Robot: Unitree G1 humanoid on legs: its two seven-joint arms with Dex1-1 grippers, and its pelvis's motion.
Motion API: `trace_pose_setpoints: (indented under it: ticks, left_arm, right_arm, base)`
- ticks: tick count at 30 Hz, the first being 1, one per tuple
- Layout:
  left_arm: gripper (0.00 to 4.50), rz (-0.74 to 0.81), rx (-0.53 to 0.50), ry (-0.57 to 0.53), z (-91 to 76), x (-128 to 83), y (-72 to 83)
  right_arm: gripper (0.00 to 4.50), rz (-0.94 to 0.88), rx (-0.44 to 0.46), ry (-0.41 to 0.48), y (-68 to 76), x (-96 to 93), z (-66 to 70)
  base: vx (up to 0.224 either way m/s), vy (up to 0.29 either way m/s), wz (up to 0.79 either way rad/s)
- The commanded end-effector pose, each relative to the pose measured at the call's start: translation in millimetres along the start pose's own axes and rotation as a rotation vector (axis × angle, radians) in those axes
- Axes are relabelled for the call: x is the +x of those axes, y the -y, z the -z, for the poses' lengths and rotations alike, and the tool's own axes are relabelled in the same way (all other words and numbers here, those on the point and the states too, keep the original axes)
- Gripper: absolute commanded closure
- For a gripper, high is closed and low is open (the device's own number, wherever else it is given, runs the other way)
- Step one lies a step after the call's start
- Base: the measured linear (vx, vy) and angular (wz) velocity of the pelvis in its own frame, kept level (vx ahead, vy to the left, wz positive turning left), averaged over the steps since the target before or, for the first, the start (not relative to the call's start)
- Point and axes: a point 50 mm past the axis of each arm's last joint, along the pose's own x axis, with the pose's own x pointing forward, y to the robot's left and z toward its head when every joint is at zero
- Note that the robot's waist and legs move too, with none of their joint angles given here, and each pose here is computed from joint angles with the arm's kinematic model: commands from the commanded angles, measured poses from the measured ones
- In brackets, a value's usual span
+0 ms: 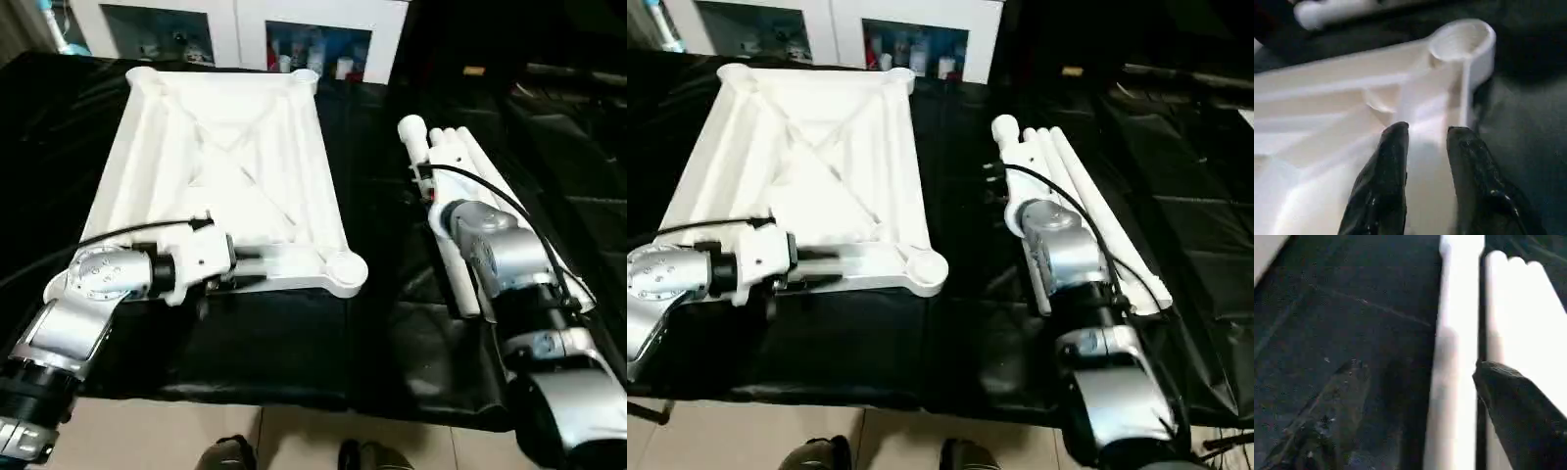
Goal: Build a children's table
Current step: Pick table leg
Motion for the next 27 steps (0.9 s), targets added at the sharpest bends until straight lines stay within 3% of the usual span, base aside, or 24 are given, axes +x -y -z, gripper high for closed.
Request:
trace_pose_setpoints:
  ticks: [1,4,10,16,17,20,22,25,27]
  left_arm:
    - [2.61,-0.021,0.007,0.045,-13.8,2,-4.4]
    - [2.41,-0.023,0.007,0.040,-16.9,4,-3.5]
    - [1.93,0.031,-0.008,0.004,-24.7,9,3.1]
    - [1.52,0.031,-0.027,0.050,-37.1,12,1.4]
    - [1.48,0.031,-0.030,0.055,-39.0,13,1.0]
    - [1.28,0.021,-0.041,0.063,-43.5,14,-0.3]
    - [1.08,0.010,-0.056,0.074,-45.6,15,-1.1]
    - [0.96,-0.010,-0.064,0.080,-47.7,16,-2.6]
    - [0.67,-0.021,-0.071,0.081,-48.9,17,-2.9]
  right_arm:
    - [0.74,0.060,0.002,-0.051,12.1,0.9,2.5]
    - [0.74,0.065,0.002,-0.094,13.2,2.5,6.8]
    - [0.74,-0.002,0.116,-0.233,8.8,5.4,27.1]
    - [0.74,-0.015,0.162,-0.269,9.0,6.9,32.3]
    - [1.08,-0.015,0.163,-0.273,9.1,7.2,32.9]
    - [1.12,-0.017,0.169,-0.287,8.8,8.0,35.0]
    - [1.51,-0.022,0.185,-0.297,8.1,8.4,37.1]
    - [1.60,-0.021,0.194,-0.304,8.2,9.3,39.0]
    - [1.95,-0.019,0.207,-0.308,8.0,9.9,40.3]
  base:
    - [0.000,0.000,0.00]
    - [0.000,0.000,0.00]
    - [0.000,0.000,0.00]
    - [0.000,0.000,0.00]
    - [0.000,0.000,0.00]
    - [0.000,0.000,0.00]
    - [0.000,0.000,0.00]
    - [0.000,0.000,0.00]
    - [0.000,0.000,0.00]
